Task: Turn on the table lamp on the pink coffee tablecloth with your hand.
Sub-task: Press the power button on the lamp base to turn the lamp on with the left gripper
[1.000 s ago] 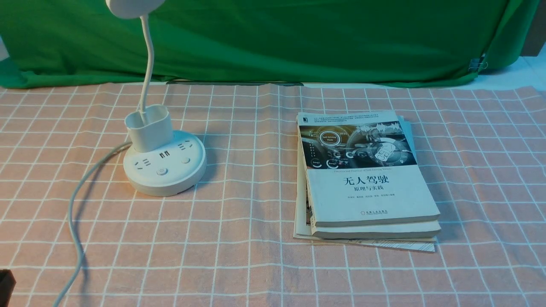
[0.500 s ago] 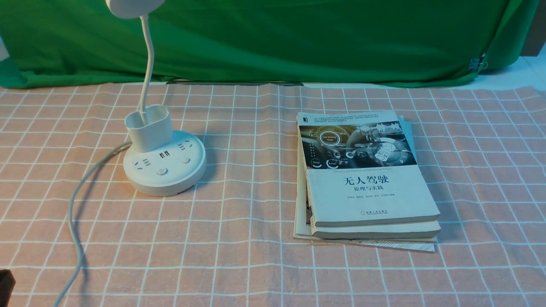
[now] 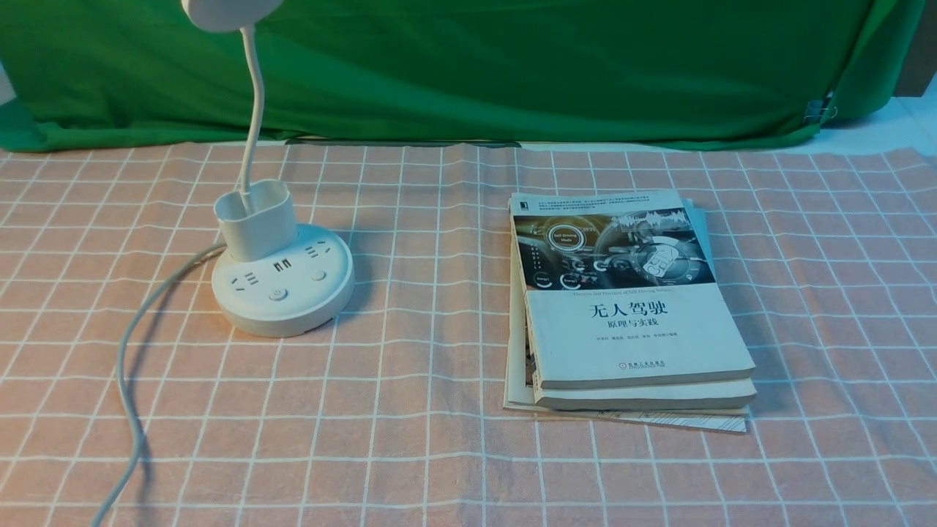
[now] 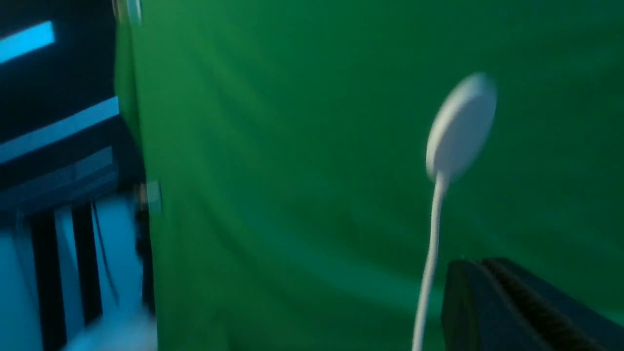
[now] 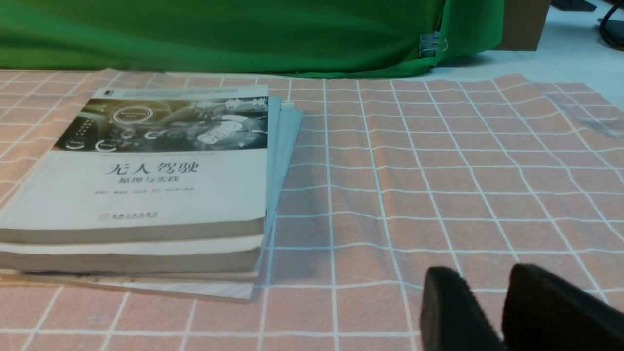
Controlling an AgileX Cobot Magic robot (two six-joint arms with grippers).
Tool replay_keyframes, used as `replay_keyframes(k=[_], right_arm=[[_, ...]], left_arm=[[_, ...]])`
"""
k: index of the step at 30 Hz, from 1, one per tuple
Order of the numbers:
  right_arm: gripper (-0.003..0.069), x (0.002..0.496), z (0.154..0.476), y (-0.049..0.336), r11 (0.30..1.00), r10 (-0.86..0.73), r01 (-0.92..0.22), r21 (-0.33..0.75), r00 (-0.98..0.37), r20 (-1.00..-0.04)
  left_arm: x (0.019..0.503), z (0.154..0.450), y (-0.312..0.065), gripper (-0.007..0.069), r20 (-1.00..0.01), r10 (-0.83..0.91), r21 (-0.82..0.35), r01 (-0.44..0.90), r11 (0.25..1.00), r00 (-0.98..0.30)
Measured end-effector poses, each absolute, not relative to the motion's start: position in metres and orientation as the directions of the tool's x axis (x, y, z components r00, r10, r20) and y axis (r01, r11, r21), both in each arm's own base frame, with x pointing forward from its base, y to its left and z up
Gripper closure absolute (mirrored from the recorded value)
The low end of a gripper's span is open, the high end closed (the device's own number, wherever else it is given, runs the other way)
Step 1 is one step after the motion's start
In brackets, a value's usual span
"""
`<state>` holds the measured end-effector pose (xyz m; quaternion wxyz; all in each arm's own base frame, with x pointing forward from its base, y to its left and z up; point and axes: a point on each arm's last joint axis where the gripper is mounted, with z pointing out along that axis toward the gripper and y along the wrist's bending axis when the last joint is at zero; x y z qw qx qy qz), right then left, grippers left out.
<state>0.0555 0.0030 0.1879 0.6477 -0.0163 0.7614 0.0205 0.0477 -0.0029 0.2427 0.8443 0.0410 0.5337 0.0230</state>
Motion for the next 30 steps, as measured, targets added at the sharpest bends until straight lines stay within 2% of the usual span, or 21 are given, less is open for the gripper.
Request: replay_keyframes(k=[5,10,14,16,18,19,21,25,26,27,30], right_arm=[[0.042,0.056,0.188,0.003,0.999,0.002,-0.051,0.01,-0.16,-0.987],[0.042,0.056,0.188,0.003,0.999,0.002,-0.051,0.01,-0.16,-0.987],[0.042,0.056,0.188,0.003,0.999,0.002,-0.051,0.01,-0.16,-0.987],[0.042,0.056,0.188,0.003,0.999,0.002,-0.051,0.01,-0.16,-0.987],[0.042,0.056,0.188,0.003,0.999,0.002,-0.051,0.01,-0.16,-0.987],[0.042,0.056,0.188,0.003,0.999,0.002,-0.051,0.01,-0.16,-0.987],[0.042,0.056,0.188,0.003,0.999,0.002,-0.051,0.01,-0.16,-0.987],[0.042,0.056,0.188,0.003,0.999,0.002,-0.051,0.01,-0.16,-0.987],[0.042,0.056,0.188,0.003,0.999,0.002,-0.051,0.01,-0.16,-0.987],[0.042,0.056,0.188,0.003,0.999,0.002,-0.051,0.01,-0.16,-0.987],[0.042,0.056,0.188,0.003,0.999,0.002,-0.051,0.01,-0.16,-0.987]], left_arm=[[0.035,0.262,-0.004,0.0604,-0.764,0.075,0.093,-0.005,0.996,0.641],[0.027,0.271,-0.004,0.0604,-0.676,-0.035,0.019,0.065,0.998,0.736],[0.014,0.298,-0.004,0.0604,-0.591,-0.156,-0.048,0.159,0.986,0.792],[0.004,0.332,-0.003,0.0604,-0.59,-0.18,-0.066,0.175,0.982,0.787],[0.003,0.358,-0.002,0.0604,-0.674,-0.177,-0.087,0.16,0.983,0.717],[0.005,0.358,-0.002,0.0604,-0.678,-0.174,-0.086,0.158,0.984,0.714],[0.018,0.368,-0.002,0.0604,-0.814,-0.14,-0.093,0.112,0.989,0.564],[0.066,0.341,-0.002,0.0604,-0.973,-0.14,-0.131,0.058,0.99,0.185],[0.069,0.339,-0.002,0.0604,-0.975,-0.145,-0.137,0.056,0.989,0.167],[0.086,0.323,-0.003,0.0604,-0.978,-0.205,-0.203,0.042,0.978,0.032],[0.113,0.298,-0.006,0.0604,-0.911,-0.379,-0.383,-0.01,0.924,-0.165]])
